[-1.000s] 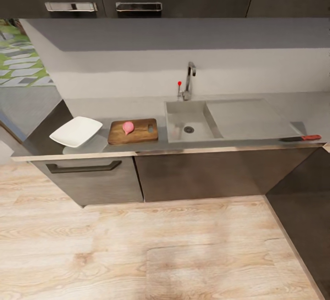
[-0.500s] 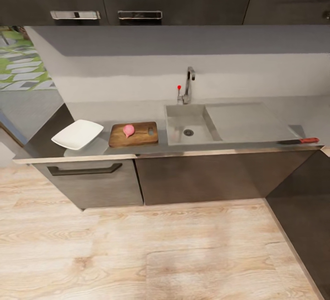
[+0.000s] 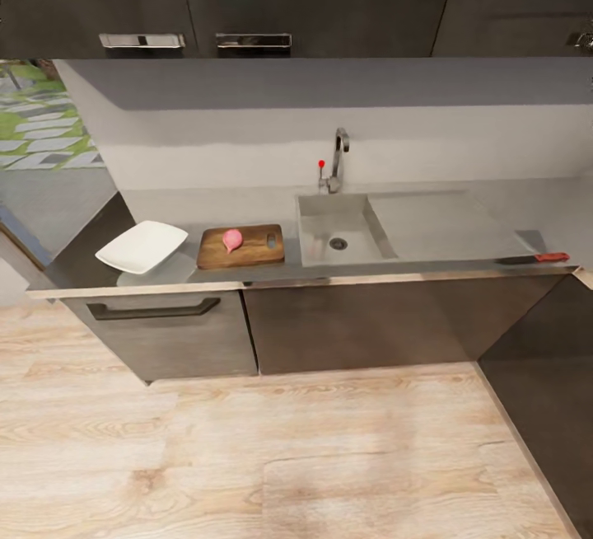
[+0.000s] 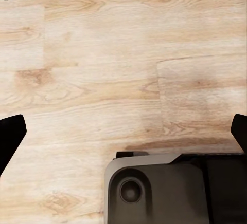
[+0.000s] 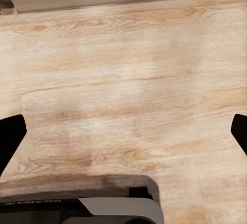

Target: In the kitchen, take the Vidalia onion out of the sink, dice it on the chopping board with the paring knife, put the diced onion into the bowl on the countertop, then place both the paring knife and the chopping board into the sink.

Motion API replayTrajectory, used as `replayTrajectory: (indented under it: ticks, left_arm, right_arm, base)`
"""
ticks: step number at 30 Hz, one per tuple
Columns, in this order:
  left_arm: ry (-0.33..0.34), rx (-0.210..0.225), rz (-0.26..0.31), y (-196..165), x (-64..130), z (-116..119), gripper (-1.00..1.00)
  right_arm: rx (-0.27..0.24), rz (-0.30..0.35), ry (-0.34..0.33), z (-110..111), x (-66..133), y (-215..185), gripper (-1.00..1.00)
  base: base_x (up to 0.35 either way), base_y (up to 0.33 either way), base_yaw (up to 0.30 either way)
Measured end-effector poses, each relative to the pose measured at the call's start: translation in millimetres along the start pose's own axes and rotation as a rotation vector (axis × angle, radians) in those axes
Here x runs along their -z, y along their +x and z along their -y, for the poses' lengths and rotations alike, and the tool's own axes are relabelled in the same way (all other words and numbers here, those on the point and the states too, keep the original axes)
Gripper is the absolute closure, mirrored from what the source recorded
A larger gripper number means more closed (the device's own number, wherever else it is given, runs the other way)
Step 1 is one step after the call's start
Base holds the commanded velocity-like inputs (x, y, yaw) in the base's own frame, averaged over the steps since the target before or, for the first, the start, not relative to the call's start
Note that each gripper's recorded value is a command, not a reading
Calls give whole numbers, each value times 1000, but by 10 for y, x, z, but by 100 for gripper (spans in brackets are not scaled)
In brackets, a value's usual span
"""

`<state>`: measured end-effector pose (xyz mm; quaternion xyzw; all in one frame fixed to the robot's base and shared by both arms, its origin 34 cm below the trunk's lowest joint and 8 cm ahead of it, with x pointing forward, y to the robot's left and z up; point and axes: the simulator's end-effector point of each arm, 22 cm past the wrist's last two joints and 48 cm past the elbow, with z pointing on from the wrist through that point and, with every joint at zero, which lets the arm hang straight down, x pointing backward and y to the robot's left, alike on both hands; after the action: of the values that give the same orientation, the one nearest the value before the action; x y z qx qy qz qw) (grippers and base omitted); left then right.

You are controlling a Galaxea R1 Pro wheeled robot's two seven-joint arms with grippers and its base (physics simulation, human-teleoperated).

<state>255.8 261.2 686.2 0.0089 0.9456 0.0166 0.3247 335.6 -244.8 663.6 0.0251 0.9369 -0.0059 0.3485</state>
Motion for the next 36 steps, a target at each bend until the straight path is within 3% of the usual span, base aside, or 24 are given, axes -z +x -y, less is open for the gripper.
replayTrajectory:
  ticks: [36]
  left_arm:
    - [-2, 0, 43, -131, -26, -6, -100]
  right_arm:
    - [-1, 56, -5, -24, -21, -228, -100]
  base:
    - [0, 0, 0]
